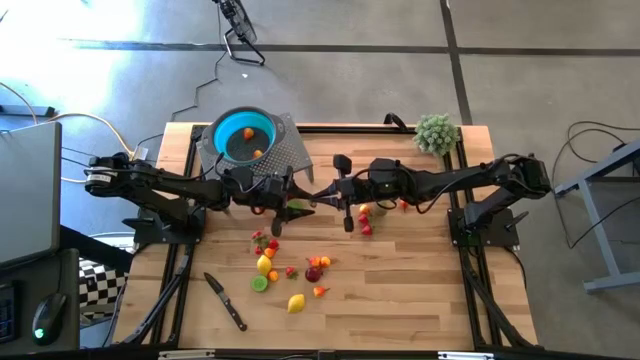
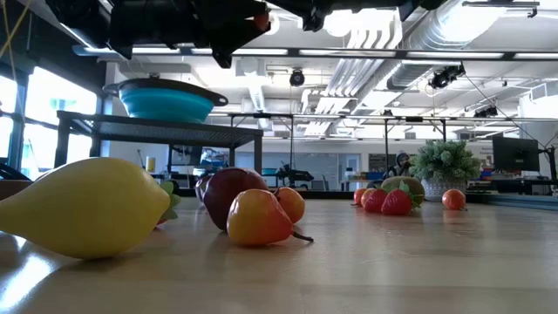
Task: Pick & Place Fruit
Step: Put the red strawberry into the blue strainer bowl on the shelf
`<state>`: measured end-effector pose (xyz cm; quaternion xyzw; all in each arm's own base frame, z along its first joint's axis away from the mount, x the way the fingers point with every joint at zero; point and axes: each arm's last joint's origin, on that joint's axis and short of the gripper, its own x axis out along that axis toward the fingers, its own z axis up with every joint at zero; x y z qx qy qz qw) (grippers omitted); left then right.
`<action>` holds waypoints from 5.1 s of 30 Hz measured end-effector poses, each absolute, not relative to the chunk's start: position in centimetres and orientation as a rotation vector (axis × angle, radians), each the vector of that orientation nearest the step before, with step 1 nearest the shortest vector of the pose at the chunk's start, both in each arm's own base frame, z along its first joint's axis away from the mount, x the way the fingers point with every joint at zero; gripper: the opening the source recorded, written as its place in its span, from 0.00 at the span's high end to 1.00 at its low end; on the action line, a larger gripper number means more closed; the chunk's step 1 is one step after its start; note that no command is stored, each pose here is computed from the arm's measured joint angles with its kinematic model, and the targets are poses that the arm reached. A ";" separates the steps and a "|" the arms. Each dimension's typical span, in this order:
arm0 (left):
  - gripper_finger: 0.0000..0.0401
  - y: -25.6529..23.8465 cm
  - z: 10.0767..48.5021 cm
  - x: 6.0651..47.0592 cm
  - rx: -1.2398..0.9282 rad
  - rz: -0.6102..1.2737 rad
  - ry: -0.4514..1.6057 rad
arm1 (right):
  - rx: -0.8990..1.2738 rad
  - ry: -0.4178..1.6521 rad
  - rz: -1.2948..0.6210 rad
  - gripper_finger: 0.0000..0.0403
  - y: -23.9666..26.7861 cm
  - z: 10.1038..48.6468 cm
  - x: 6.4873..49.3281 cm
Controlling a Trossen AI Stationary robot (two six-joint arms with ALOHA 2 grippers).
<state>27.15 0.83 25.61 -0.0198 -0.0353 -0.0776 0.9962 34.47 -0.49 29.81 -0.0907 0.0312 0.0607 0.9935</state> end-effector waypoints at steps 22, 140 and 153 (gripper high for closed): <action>0.56 0.6 25.9 27.1 -0.040 -0.237 -0.096 | -0.172 0.029 0.218 0.99 -0.2 30.0 34.4; 0.74 0.6 24.7 28.5 -0.046 -0.259 -0.152 | -0.167 0.032 0.269 0.99 -0.1 29.9 34.5; 0.76 0.6 24.7 28.5 -0.046 -0.259 -0.153 | -0.168 0.032 0.269 0.99 -0.1 29.9 34.5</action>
